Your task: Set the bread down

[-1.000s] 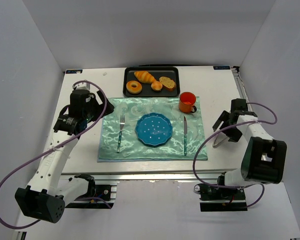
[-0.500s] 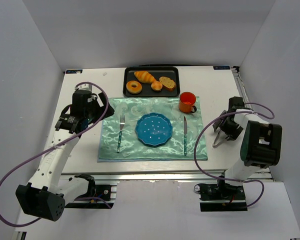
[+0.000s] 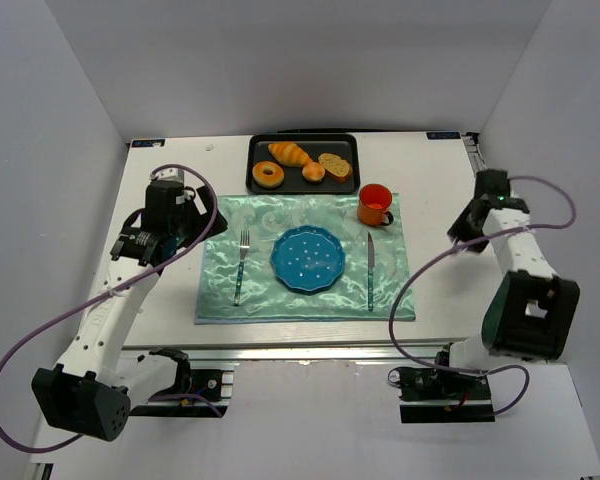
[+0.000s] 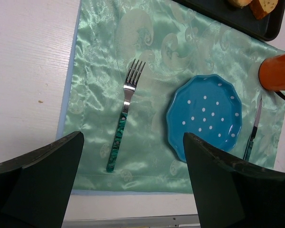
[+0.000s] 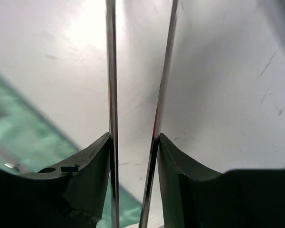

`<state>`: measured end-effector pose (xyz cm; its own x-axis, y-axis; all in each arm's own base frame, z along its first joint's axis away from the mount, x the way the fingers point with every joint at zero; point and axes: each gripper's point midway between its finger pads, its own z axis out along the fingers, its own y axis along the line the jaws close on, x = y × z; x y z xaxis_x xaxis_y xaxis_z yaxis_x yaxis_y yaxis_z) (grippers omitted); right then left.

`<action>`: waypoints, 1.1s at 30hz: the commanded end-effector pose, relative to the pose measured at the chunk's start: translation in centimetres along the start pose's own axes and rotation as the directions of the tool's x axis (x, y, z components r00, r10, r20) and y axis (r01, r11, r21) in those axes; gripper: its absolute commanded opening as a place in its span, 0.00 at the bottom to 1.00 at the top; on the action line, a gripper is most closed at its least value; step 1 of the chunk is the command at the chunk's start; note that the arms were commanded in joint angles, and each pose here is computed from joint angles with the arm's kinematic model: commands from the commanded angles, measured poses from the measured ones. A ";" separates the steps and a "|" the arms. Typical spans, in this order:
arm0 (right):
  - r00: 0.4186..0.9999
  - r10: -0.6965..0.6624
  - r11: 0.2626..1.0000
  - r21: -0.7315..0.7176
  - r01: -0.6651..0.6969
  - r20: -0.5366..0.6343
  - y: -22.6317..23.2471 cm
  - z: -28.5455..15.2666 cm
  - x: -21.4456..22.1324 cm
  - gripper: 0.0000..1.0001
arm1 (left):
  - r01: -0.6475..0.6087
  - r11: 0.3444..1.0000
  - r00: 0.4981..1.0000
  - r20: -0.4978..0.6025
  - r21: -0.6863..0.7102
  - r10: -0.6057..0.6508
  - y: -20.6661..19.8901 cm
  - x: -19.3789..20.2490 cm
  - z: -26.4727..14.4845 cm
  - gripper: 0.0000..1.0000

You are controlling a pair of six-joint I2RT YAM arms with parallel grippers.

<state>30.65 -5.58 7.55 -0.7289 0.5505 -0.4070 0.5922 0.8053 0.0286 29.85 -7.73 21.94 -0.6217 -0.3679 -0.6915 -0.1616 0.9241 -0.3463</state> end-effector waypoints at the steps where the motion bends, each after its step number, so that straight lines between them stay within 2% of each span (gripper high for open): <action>1: 0.978 0.025 0.988 -0.156 0.007 0.207 2.3 -8.9 -6.0 0.48 | -0.007 1.000 0.998 0.058 0.024 0.005 -1.0 -1.9 -0.7 0.97; 2: 0.969 0.036 0.978 -0.207 0.016 0.244 3.2 -11.3 -7.4 0.48 | -0.005 1.000 0.998 0.058 0.026 0.003 -1.0 -2.0 -0.6 0.95; 3: 0.965 0.028 0.968 -0.247 0.038 0.259 4.1 -12.8 -7.8 0.48 | -0.005 0.999 0.998 0.064 0.040 0.002 -1.4 -2.2 -0.6 0.85; 5: 0.970 0.001 0.945 -0.316 0.078 0.243 5.8 -14.6 -7.8 0.48 | -0.001 0.999 0.998 0.069 0.050 -0.002 -1.7 -2.4 -0.6 0.82; 7: 0.965 -0.030 0.917 -0.377 0.131 0.262 8.3 -16.7 -9.0 0.48 | 0.001 0.998 0.997 0.077 0.058 -0.006 -1.9 -2.8 -0.8 0.82; 8: 0.972 -0.066 0.893 -0.421 0.158 0.225 9.9 -16.7 -8.6 0.48 | 0.002 0.998 0.997 0.076 0.057 -0.006 -2.0 -2.8 -0.7 0.82; 9: 0.959 -0.085 0.864 -0.460 0.205 0.269 11.9 -18.8 -9.5 0.48 | 0.002 0.999 0.997 0.081 0.051 -0.006 -2.0 -3.0 -0.7 0.84; 11: 0.947 -0.128 0.818 -0.508 0.269 0.295 14.6 -20.3 -9.8 0.49 | 0.001 0.999 0.997 0.083 0.050 -0.005 -2.2 -3.4 -0.6 0.88; 12: 0.933 -0.171 0.774 -0.543 0.326 0.317 17.5 -21.5 -10.1 0.49 | 0.000 0.998 0.996 0.090 0.057 -0.005 -2.5 -3.8 -0.8 0.89; 14: 0.916 -0.252 0.723 -0.568 0.393 0.313 21.7 -20.8 -9.4 0.49 | 0.000 0.998 0.997 0.082 0.058 -0.004 -2.7 -3.9 -0.6 0.89; 15: 0.887 -0.261 0.674 -0.586 0.450 0.382 23.4 -23.3 -10.4 0.49 | 0.000 0.998 0.997 0.082 0.058 -0.005 -2.8 -4.0 -0.5 0.89; 16: 0.877 -0.282 0.654 -0.590 0.473 0.390 24.7 -23.3 -10.3 0.50 | -0.002 0.998 0.996 0.087 0.066 -0.004 -3.0 -4.3 -0.6 0.89; 17: 0.874 -0.331 0.641 -0.594 0.486 0.357 26.9 -21.2 -9.5 0.51 | -0.004 0.998 0.997 0.076 0.058 -0.001 -3.0 -4.2 -0.3 0.89; 19: 0.857 -0.347 0.590 -0.621 0.515 0.381 28.9 -21.6 -9.5 0.52 | -0.009 0.999 0.998 0.066 0.053 0.005 -3.1 -4.3 -0.2 0.90; 24: 0.817 -0.401 0.490 -0.657 0.573 0.415 33.3 -18.7 -6.7 0.50 | -0.019 0.999 0.999 0.044 0.045 0.017 -3.3 -4.5 0.6 0.90; 26: 0.796 -0.429 0.469 -0.648 0.600 0.427 35.0 -17.7 -5.7 0.51 | -0.021 0.999 0.999 0.032 0.040 0.020 -3.3 -4.4 0.9 0.90; 33: 0.743 -0.520 0.485 -0.571 0.663 0.421 37.5 -13.4 -2.3 0.53 | -0.025 0.999 1.000 -0.005 0.037 0.025 -3.2 -3.6 1.7 0.90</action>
<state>48.98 24.91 20.80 -0.7715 -0.0645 -0.6330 -0.3384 0.8841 0.3223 34.02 -9.16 23.12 -0.6408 -0.3524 -0.6821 -0.1483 0.9285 -0.3404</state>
